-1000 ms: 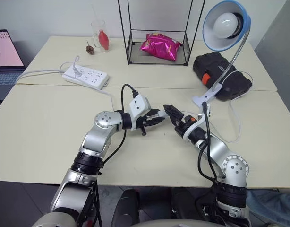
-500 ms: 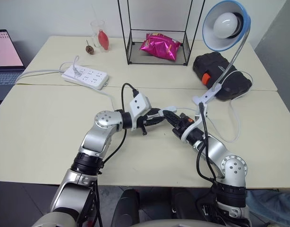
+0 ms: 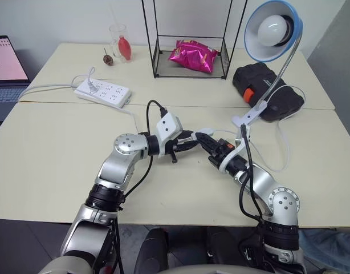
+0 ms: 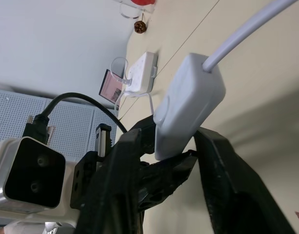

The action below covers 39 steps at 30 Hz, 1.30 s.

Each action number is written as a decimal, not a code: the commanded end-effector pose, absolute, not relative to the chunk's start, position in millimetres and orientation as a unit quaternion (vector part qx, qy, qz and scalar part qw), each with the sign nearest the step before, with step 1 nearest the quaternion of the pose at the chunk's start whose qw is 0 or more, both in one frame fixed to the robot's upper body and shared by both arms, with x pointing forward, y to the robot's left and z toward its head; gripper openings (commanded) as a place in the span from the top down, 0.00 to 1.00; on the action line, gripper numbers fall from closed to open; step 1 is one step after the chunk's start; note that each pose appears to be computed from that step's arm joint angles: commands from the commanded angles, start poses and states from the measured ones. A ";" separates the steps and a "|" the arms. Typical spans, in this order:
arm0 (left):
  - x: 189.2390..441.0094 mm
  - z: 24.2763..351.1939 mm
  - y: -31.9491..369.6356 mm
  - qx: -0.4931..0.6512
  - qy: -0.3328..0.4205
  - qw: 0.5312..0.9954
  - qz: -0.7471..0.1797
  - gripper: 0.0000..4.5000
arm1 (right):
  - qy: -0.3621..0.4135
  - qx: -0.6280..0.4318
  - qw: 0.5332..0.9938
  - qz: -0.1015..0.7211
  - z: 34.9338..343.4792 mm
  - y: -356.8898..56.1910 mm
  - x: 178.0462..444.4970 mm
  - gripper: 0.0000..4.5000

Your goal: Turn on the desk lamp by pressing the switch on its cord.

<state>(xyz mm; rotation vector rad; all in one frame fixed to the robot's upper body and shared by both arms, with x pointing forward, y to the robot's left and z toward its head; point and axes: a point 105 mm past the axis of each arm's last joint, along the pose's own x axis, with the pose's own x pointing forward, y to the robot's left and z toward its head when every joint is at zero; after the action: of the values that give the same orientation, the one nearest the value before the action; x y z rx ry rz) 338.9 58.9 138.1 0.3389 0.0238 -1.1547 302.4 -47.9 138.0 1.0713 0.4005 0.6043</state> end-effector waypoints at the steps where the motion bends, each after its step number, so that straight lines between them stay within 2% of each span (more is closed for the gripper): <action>1: 334.9 152.1 52.8 0.164 -0.018 0.819 -0.549 0.76 | 0.166 0.510 0.785 0.310 154.6 -45.3 295.7 0.40; 7: 334.0 151.6 51.6 0.161 -0.017 0.819 -0.551 0.76 | 0.163 0.528 0.784 0.282 151.9 -51.8 302.8 0.39; 24: 333.4 151.0 52.4 0.162 -0.015 0.818 -0.552 0.76 | 0.163 0.535 0.784 0.269 147.9 -51.1 307.2 0.39; 29: 332.4 151.2 52.2 0.162 -0.015 0.817 -0.554 0.76 | 0.170 0.534 0.785 0.263 144.1 -50.6 306.8 0.62; 30: 332.1 151.2 52.2 0.162 -0.015 0.816 -0.554 0.76 | 0.169 0.536 0.785 0.261 144.0 -51.0 307.0 0.63; 31: 331.9 151.1 52.3 0.162 -0.015 0.816 -0.554 0.76 | 0.169 0.538 0.784 0.260 144.2 -51.3 307.4 0.72; 32: 331.8 151.0 52.4 0.162 -0.015 0.816 -0.554 0.76 | 0.167 0.540 0.783 0.260 144.6 -51.6 307.7 0.72; 33: 331.7 150.9 52.5 0.163 -0.014 0.817 -0.554 0.76 | 0.166 0.541 0.783 0.260 145.2 -51.6 307.8 0.79; 35: 331.5 150.7 52.7 0.163 -0.014 0.817 -0.554 0.76 | 0.165 0.541 0.782 0.262 146.0 -51.3 307.7 0.88; 39: 331.0 150.6 52.7 0.163 -0.013 0.817 -0.553 0.76 | 0.164 0.542 0.780 0.265 147.1 -50.7 307.3 0.90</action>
<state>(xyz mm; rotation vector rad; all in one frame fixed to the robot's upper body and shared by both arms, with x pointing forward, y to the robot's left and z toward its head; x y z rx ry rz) 337.2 59.0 137.5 0.3370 0.0345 -1.1534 308.1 -52.0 136.3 1.1525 0.3914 0.5445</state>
